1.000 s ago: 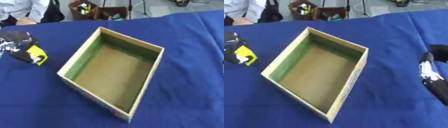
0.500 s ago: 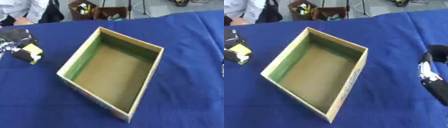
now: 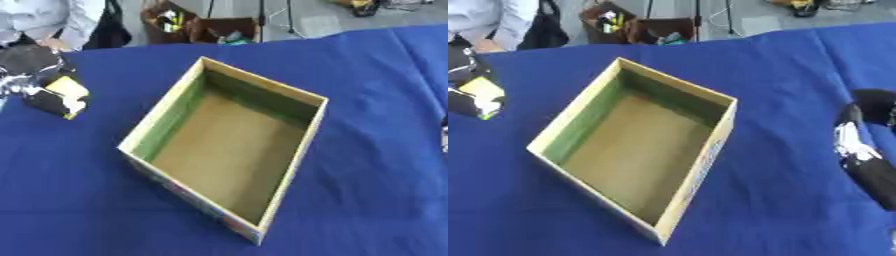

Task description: Pick up objects on the table and place them in the box.

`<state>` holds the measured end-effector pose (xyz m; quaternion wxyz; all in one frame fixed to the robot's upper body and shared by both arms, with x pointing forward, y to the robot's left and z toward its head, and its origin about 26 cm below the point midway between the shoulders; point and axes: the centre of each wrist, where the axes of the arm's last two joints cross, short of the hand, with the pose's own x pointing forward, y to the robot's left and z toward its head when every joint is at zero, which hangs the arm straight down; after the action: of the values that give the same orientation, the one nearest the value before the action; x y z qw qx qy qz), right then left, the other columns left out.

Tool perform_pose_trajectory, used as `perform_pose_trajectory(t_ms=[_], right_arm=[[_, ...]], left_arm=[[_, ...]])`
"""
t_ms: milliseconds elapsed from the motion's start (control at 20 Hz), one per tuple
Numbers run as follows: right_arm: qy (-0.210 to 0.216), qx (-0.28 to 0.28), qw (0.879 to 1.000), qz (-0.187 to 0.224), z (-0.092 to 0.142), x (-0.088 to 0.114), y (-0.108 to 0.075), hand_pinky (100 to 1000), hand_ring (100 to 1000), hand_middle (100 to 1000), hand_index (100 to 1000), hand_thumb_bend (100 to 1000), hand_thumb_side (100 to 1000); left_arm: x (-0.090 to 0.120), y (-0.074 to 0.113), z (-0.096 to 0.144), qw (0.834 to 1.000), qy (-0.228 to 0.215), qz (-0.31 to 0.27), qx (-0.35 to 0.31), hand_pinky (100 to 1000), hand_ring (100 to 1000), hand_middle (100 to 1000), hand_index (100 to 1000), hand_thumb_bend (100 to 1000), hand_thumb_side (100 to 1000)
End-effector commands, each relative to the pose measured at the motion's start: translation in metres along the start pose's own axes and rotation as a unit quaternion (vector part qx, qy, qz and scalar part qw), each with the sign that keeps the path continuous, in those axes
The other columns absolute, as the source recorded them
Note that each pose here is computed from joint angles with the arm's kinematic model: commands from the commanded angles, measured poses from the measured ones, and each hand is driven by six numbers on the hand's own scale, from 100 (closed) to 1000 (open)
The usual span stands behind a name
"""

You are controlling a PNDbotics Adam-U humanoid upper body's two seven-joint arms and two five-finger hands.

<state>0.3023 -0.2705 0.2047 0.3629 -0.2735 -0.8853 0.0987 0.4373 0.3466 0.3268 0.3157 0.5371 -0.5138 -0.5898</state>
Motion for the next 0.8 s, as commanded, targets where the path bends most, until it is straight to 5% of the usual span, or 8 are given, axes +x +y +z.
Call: perform_pose_trajectory(t_ms=[50,650,700,800], right_arm=[[-0.008,-0.003,1.000,-0.001,-0.002,0.004,-0.004,714,658,599,737,100,440],[-0.010,0.001,1.000,-0.020,-0.003,0.005,-0.002,710,655,600,736,100,436],[-0.010,0.001,1.000,-0.022,-0.003,0.005,-0.002,709,655,600,736,100,472],[-0.012,0.001,1.000,-0.026,-0.004,0.006,-0.001,709,654,600,736,100,434]], left_arm=[[0.002,0.036,0.009,0.998,-0.008,-0.027,0.050,100,334,337,492,139,378],[0.101,0.092,-0.005,0.978,-0.150,0.001,0.147,100,271,303,482,100,388],[0.111,0.092,-0.008,0.976,-0.164,0.008,0.146,100,268,300,482,153,472],[0.127,0.091,-0.014,0.972,-0.185,0.021,0.145,100,261,293,478,100,395]])
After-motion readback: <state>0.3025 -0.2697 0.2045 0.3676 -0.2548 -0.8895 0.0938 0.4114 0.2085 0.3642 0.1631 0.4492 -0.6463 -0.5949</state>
